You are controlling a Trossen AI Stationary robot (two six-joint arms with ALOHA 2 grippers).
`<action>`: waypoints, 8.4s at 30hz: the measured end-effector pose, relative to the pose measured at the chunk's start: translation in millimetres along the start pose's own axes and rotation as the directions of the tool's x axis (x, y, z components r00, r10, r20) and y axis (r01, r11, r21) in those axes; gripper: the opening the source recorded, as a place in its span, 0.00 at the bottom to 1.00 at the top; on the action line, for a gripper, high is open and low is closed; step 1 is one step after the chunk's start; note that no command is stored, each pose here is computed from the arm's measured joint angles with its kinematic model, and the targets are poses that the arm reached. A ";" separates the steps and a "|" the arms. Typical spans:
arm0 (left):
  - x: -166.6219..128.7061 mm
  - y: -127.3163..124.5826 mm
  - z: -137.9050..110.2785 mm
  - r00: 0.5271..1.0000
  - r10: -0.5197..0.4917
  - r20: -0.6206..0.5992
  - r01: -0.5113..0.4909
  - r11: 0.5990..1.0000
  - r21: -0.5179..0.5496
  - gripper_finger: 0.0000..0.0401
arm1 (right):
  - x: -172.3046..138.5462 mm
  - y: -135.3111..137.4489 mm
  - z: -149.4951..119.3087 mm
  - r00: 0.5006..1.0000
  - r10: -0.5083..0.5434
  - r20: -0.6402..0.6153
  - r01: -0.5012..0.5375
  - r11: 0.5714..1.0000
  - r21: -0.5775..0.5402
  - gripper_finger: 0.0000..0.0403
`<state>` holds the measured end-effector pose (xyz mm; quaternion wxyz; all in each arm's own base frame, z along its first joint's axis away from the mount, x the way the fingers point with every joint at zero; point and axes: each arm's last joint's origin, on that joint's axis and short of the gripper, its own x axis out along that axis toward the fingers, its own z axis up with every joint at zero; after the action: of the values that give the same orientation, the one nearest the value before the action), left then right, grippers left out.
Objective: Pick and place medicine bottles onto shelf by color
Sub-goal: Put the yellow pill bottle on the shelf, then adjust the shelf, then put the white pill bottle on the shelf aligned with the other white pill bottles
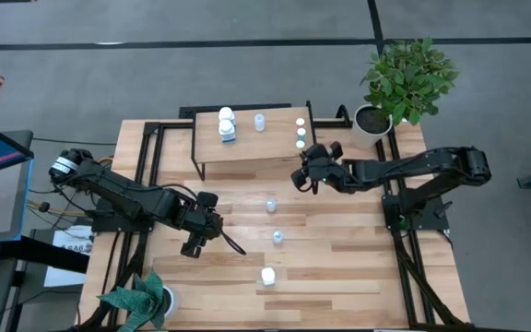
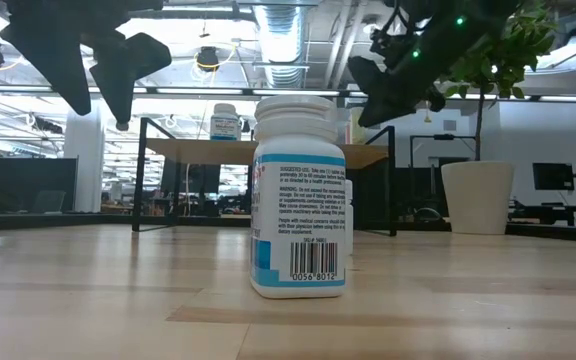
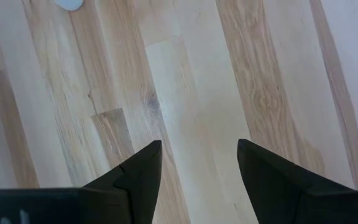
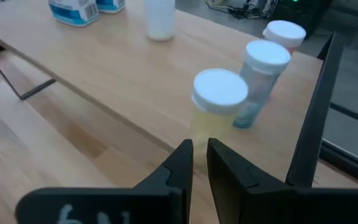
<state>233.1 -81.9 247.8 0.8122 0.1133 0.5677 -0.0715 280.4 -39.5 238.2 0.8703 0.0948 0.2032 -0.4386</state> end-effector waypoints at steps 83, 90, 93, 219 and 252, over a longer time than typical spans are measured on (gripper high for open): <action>-24.7 134.1 -60.5 0.904 0.300 -0.305 -0.377 0.896 -0.235 0.49 | -103.1 54.8 -45.3 0.781 0.438 -0.445 -0.541 0.831 -0.131 0.18; -25.5 140.7 -65.2 0.897 0.301 -0.323 -0.385 0.891 -0.239 0.49 | -103.0 54.8 -45.3 0.782 0.438 -0.444 -0.540 0.831 -0.131 0.18; -25.3 141.0 -65.3 0.907 0.282 -0.314 -0.366 0.896 -0.251 0.49 | -103.0 54.8 -45.3 0.782 0.437 -0.444 -0.540 0.832 -0.131 0.18; -13.4 56.2 -32.0 1.000 -0.014 -0.013 0.013 0.996 -0.093 0.49 | 28.7 203.9 -71.9 0.808 0.359 -0.468 -0.516 0.815 -0.264 0.06; -7.3 60.6 -2.4 0.973 0.006 0.232 0.049 0.972 -0.232 0.59 | -159.8 70.8 -14.8 0.847 0.021 -0.532 -0.340 0.790 -0.510 0.04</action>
<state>243.2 -22.9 260.1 0.8797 0.0007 0.4749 -0.0252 248.1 123.7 293.7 0.8124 -0.0484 0.5355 -0.2257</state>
